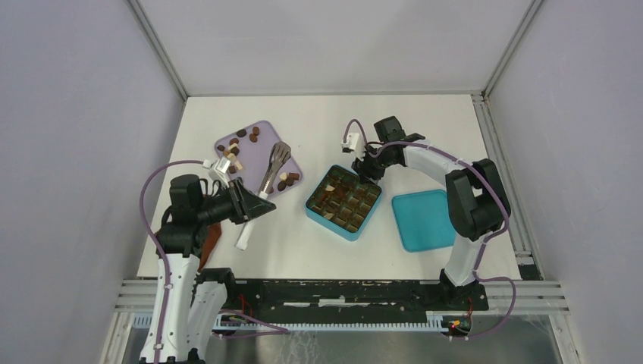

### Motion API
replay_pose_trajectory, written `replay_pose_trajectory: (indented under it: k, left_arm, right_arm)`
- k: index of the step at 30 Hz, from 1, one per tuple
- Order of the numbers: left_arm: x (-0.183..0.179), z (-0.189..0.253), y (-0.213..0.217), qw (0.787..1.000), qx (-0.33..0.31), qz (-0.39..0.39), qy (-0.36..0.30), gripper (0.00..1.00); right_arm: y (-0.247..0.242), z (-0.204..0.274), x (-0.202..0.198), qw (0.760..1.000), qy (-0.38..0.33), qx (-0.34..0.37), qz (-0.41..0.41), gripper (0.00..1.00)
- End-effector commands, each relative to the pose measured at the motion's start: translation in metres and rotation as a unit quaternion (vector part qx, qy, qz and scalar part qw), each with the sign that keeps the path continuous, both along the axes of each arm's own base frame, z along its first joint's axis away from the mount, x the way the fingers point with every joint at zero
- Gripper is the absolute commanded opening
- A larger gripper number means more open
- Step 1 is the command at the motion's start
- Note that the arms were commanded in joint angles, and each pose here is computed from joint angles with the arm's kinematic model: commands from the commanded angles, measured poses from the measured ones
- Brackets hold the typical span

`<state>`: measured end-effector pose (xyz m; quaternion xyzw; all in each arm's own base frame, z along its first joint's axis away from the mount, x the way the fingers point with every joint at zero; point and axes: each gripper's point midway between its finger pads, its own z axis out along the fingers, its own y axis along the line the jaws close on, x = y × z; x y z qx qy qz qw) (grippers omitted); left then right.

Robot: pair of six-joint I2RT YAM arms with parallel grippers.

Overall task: Pack the chocolate
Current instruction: Pick up the fake chocolate from the plate.

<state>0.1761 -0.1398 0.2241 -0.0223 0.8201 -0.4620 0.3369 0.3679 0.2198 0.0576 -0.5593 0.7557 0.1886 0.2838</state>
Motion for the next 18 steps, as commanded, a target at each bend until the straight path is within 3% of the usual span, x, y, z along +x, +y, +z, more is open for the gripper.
replay_pose_trajectory:
  k: [1, 8, 12, 18]
  left_arm:
    - [-0.002, 0.018, -0.008, 0.999, -0.03, -0.023, -0.025, 0.02]
    - [-0.005, 0.013, -0.018, 0.998, -0.04, -0.038, -0.017, 0.02]
    - [-0.005, 0.028, -0.034, 0.997, -0.04, -0.05, -0.038, 0.02]
    - [-0.005, 0.034, -0.063, 0.995, -0.033, -0.077, -0.055, 0.02]
  right_arm:
    - [0.005, 0.003, 0.002, 1.0, -0.003, 0.004, 0.009, 0.47]
    - [0.01, 0.024, 0.008, 0.999, -0.021, 0.041, -0.014, 0.1]
    - [0.007, 0.043, 0.01, 0.995, -0.029, 0.078, -0.049, 0.0]
    - [-0.006, 0.084, 0.015, 0.983, -0.065, 0.145, -0.087, 0.0]
